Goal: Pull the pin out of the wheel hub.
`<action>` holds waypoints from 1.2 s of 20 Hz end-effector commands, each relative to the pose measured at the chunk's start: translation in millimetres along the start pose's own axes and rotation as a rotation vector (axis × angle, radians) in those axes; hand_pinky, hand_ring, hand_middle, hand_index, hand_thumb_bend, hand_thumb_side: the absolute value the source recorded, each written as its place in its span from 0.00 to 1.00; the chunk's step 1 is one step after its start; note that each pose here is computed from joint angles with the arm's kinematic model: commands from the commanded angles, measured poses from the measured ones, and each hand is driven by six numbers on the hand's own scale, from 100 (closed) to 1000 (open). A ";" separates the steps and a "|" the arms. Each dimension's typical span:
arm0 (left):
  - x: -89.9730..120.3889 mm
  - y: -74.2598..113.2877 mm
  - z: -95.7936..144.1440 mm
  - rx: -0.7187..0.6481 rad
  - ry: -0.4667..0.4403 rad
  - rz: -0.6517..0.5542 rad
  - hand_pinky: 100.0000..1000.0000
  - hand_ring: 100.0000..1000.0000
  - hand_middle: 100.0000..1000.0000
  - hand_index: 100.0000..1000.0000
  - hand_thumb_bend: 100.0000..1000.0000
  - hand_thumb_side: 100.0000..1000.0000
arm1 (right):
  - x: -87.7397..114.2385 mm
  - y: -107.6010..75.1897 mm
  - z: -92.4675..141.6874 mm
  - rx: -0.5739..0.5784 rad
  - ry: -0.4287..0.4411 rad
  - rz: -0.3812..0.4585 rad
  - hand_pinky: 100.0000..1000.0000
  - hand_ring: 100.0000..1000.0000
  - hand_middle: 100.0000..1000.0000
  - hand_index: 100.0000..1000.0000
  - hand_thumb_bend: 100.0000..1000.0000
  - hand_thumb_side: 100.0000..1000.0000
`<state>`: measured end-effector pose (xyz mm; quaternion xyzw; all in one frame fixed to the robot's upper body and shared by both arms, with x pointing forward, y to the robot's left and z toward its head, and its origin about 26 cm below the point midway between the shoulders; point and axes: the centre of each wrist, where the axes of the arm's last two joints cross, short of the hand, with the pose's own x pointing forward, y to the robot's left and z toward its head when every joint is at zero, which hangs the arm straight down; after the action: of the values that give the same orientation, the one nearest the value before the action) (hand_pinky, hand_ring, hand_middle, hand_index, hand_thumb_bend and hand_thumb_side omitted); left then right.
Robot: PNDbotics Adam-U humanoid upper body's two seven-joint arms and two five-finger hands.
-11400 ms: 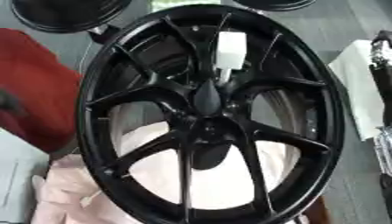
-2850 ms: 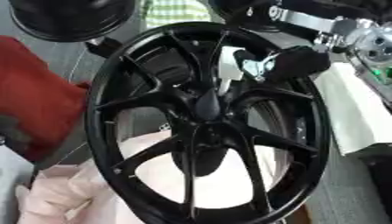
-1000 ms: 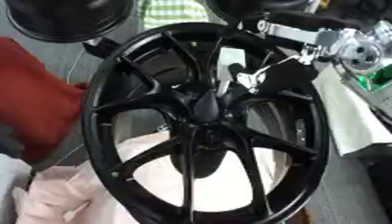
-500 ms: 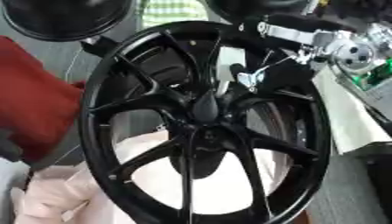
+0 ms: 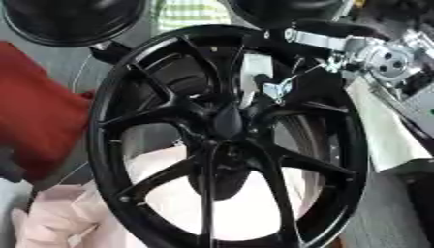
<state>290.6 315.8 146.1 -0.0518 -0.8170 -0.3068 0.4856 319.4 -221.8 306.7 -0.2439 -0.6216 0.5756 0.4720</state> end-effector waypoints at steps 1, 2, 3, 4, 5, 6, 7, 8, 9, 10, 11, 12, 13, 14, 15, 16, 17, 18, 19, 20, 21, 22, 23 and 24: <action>4.6 2.6 -1.0 -0.004 -0.008 -0.020 0.56 0.58 0.48 0.71 0.00 0.80 | -2.5 -8.1 3.2 -0.020 0.012 -0.002 1.00 1.00 0.90 0.97 0.00 0.22; 4.6 2.6 -1.0 -0.005 -0.008 -0.020 0.56 0.58 0.48 0.71 0.00 0.80 | -3.3 -8.0 2.7 -0.019 0.014 -0.005 1.00 1.00 0.90 0.97 0.00 0.22; 4.5 2.5 -1.0 -0.005 -0.008 -0.020 0.56 0.58 0.48 0.71 0.00 0.80 | -4.0 -7.9 2.2 -0.019 0.016 -0.007 1.00 1.00 0.90 0.97 0.00 0.23; 4.4 2.4 -1.0 -0.006 -0.007 -0.020 0.56 0.58 0.48 0.71 0.00 0.80 | -4.7 -7.8 1.7 -0.019 0.018 -0.009 1.00 1.00 0.90 0.96 0.00 0.24; 4.3 2.2 -1.1 -0.007 -0.007 -0.020 0.56 0.58 0.48 0.71 0.00 0.80 | -5.4 -7.5 1.2 -0.018 0.020 -0.011 1.00 1.00 0.89 0.96 0.00 0.24; 4.2 2.1 -1.1 -0.008 -0.006 -0.021 0.56 0.58 0.48 0.71 0.00 0.81 | -6.4 -7.3 0.6 -0.017 0.022 -0.013 1.00 1.00 0.89 0.96 0.00 0.25; 4.3 2.1 -1.2 -0.009 -0.006 -0.021 0.56 0.58 0.48 0.71 0.00 0.81 | -7.5 -7.1 0.0 -0.016 0.023 -0.015 1.00 1.00 0.89 0.96 0.00 0.25; 4.3 2.1 -1.3 -0.009 -0.006 -0.022 0.56 0.58 0.48 0.71 0.00 0.81 | -8.6 -7.1 -0.5 -0.015 0.023 -0.017 1.00 1.00 0.89 0.96 0.00 0.25; 4.3 2.1 -1.3 -0.010 -0.006 -0.022 0.56 0.58 0.48 0.71 0.00 0.81 | -9.6 -7.2 -1.0 -0.015 0.023 -0.018 1.00 1.00 0.89 0.96 0.00 0.25; 4.3 2.1 -1.3 -0.010 -0.006 -0.023 0.56 0.58 0.48 0.71 0.00 0.81 | -10.3 -7.3 -1.4 -0.014 0.023 -0.019 1.00 1.00 0.89 0.96 0.00 0.25; 4.3 2.1 -1.3 -0.010 -0.006 -0.023 0.56 0.58 0.48 0.71 0.00 0.81 | -10.9 -7.4 -1.7 -0.014 0.023 -0.019 1.00 1.00 0.89 0.96 0.00 0.25; 4.3 2.1 -1.3 -0.010 -0.006 -0.023 0.56 0.58 0.48 0.71 0.00 0.81 | -11.3 -7.4 -1.9 -0.014 0.023 -0.019 1.00 1.00 0.89 0.96 0.00 0.25; 4.3 2.1 -1.3 -0.010 -0.006 -0.023 0.56 0.58 0.48 0.71 0.00 0.81 | -11.5 -7.4 -2.1 -0.014 0.023 -0.018 1.00 1.00 0.89 0.96 0.00 0.25; 4.2 2.1 -1.3 -0.010 -0.006 -0.023 0.56 0.58 0.48 0.71 0.00 0.81 | -11.7 -7.4 -2.2 -0.014 0.022 -0.018 1.00 1.00 0.89 0.96 0.00 0.25; 4.2 2.1 -1.3 -0.010 -0.006 -0.023 0.56 0.58 0.48 0.71 0.00 0.81 | -11.8 -7.4 -2.3 -0.014 0.022 -0.018 1.00 1.00 0.89 0.96 0.00 0.25; 4.2 2.1 -1.3 -0.010 -0.006 -0.023 0.56 0.58 0.48 0.71 0.00 0.81 | -11.9 -7.3 -2.4 -0.014 0.022 -0.018 1.00 1.00 0.89 0.96 0.00 0.25; 4.3 2.0 -1.4 -0.011 -0.007 -0.023 0.56 0.58 0.48 0.71 0.00 0.81 | -12.8 -6.5 -3.0 -0.009 0.024 -0.021 1.00 1.00 0.88 0.95 0.00 0.33; 4.3 1.9 -1.5 -0.012 -0.007 -0.023 0.56 0.58 0.48 0.71 0.00 0.81 | -14.6 -5.1 -4.3 0.004 0.026 -0.026 1.00 1.00 0.88 0.95 0.00 0.33; 4.2 1.8 -1.5 -0.013 -0.006 -0.023 0.56 0.58 0.48 0.71 0.00 0.81 | -16.2 -4.5 -5.3 0.011 0.027 -0.029 1.00 1.00 0.87 0.95 0.00 0.34; 4.1 1.7 -1.5 -0.014 -0.005 -0.024 0.56 0.58 0.48 0.71 0.00 0.81 | -17.5 -4.1 -6.0 0.016 0.027 -0.032 1.00 1.00 0.87 0.95 0.00 0.35; 4.0 1.7 -1.5 -0.014 -0.003 -0.024 0.56 0.58 0.48 0.71 0.00 0.81 | -18.2 -3.9 -6.5 0.019 0.027 -0.034 1.00 1.00 0.87 0.95 0.00 0.36; 3.9 1.7 -1.5 -0.014 -0.002 -0.025 0.56 0.58 0.48 0.71 0.00 0.81 | -18.7 -3.7 -6.9 0.021 0.026 -0.035 1.00 1.00 0.87 0.95 0.00 0.36; 3.9 1.6 -1.6 -0.014 -0.001 -0.025 0.56 0.58 0.48 0.71 0.00 0.81 | -19.0 -3.6 -7.2 0.023 0.026 -0.036 1.00 1.00 0.85 0.94 0.00 0.37; 4.0 1.5 -1.8 -0.014 -0.002 -0.025 0.56 0.58 0.48 0.71 0.00 0.81 | -19.2 -3.4 -7.5 0.026 0.026 -0.038 1.00 1.00 0.85 0.94 0.00 0.38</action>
<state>290.8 313.9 145.1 -0.0509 -0.8147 -0.3112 0.4867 335.9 -231.4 295.5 -0.2262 -0.6091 0.5746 0.4976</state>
